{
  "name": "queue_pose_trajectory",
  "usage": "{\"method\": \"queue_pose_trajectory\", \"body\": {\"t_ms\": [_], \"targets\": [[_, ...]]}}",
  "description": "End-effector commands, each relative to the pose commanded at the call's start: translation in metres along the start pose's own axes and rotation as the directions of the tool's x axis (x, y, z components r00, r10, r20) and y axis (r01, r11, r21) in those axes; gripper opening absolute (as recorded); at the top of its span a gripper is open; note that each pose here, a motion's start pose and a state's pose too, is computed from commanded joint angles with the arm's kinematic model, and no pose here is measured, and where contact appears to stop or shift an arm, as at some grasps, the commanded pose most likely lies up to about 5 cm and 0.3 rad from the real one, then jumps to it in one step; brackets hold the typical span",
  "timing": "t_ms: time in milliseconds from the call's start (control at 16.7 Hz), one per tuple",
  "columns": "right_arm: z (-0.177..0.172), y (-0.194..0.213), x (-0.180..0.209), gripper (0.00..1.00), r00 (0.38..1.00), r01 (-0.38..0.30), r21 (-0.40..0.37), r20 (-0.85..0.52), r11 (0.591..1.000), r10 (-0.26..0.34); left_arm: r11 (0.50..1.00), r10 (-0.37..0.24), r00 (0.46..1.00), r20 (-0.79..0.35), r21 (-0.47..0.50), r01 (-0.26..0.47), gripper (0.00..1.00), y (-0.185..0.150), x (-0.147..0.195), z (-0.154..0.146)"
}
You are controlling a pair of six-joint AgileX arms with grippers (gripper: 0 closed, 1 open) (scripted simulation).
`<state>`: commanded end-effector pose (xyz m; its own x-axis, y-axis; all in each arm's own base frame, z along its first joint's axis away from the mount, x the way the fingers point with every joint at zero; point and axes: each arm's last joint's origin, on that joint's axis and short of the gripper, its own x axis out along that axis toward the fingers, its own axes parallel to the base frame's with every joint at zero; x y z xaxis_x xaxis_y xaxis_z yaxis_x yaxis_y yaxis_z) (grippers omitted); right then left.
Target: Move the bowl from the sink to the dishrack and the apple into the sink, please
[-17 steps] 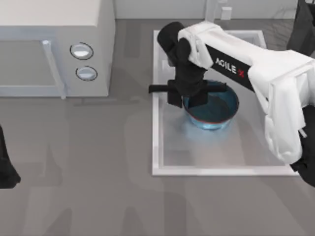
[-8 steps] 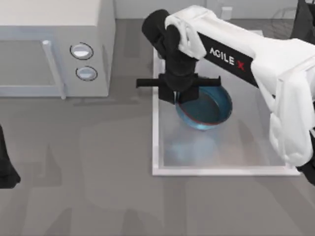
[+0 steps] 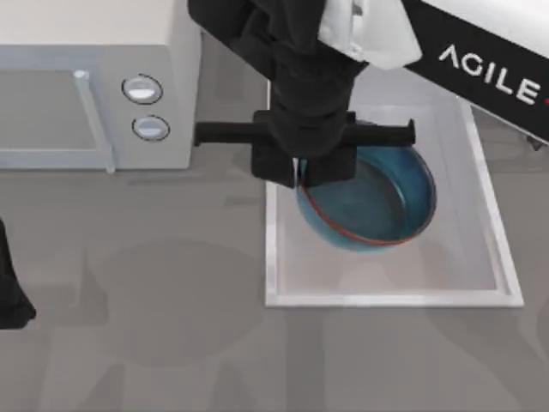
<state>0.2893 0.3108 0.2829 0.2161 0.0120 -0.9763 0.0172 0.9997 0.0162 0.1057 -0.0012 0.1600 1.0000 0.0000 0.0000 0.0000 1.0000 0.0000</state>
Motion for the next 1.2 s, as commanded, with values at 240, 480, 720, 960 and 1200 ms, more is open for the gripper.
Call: {"method": "queue_pose_trajectory", "body": {"t_ms": [240,480,720,960,1200], "targets": [[-0.064,-0.026,-0.068,0.0,1.0,0.001,-0.001,-0.004,1.0,-0.001,1.0,0.0,1.0,0.0,0.0,0.0,1.0,0.0,0.0,0.0],[-0.093,-0.042,-0.089,0.0,1.0,0.014,-0.007,-0.013,1.0,-0.014,1.0,0.0,1.0,0.0,0.0,0.0,1.0,0.0,0.0,0.0],[-0.092,-0.043,-0.089,0.0,1.0,0.012,-0.003,-0.013,1.0,-0.012,1.0,0.0,1.0,0.0,0.0,0.0,1.0,0.0,0.0,0.0],[-0.079,-0.052,-0.09,0.0,0.999,-0.052,0.008,0.0,0.999,0.052,1.0,0.0,1.0,0.0,0.0,0.0,1.0,0.0,0.0,0.0],[-0.035,-0.091,-0.09,0.0,0.966,-0.241,0.049,0.105,0.969,0.235,1.0,0.0,1.0,0.0,0.0,0.0,1.0,0.0,0.0,0.0]]}}
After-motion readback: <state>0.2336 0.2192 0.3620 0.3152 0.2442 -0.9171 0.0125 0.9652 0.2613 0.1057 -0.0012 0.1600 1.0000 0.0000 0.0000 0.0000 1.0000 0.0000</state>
